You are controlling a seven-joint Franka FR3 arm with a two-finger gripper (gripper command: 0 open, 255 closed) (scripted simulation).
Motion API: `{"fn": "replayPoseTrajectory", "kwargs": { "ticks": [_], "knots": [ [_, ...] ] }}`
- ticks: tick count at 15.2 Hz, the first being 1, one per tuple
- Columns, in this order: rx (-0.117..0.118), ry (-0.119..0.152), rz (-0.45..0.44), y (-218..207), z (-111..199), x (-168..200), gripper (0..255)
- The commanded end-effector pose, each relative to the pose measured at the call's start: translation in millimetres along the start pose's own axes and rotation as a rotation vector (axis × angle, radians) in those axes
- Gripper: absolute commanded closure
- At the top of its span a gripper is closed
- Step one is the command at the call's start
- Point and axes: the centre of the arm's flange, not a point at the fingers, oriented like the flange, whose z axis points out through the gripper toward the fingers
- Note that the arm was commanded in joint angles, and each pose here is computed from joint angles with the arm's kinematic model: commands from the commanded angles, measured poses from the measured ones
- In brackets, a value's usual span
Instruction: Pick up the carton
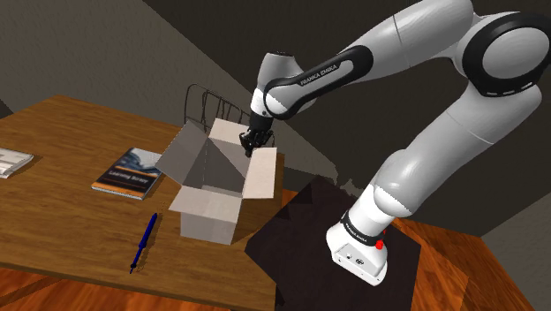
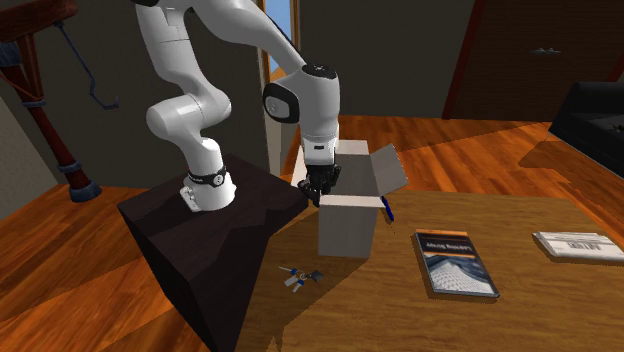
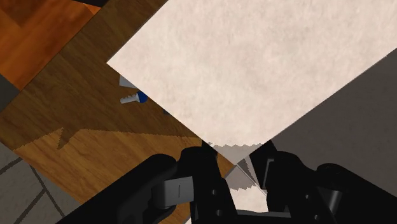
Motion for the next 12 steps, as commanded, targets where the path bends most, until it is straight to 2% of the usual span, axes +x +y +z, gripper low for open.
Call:
{"fn": "replayPoseTrajectory", "kwargs": {
  "ticks": [1,3,12],
  "knots": [
    [0.0,-0.001,0.0,0,0,0,255],
    [0.0,-0.001,0.0,0,1,0,255],
    [0.0,-0.001,0.0,-2,-46,0,255]
  ]
}}
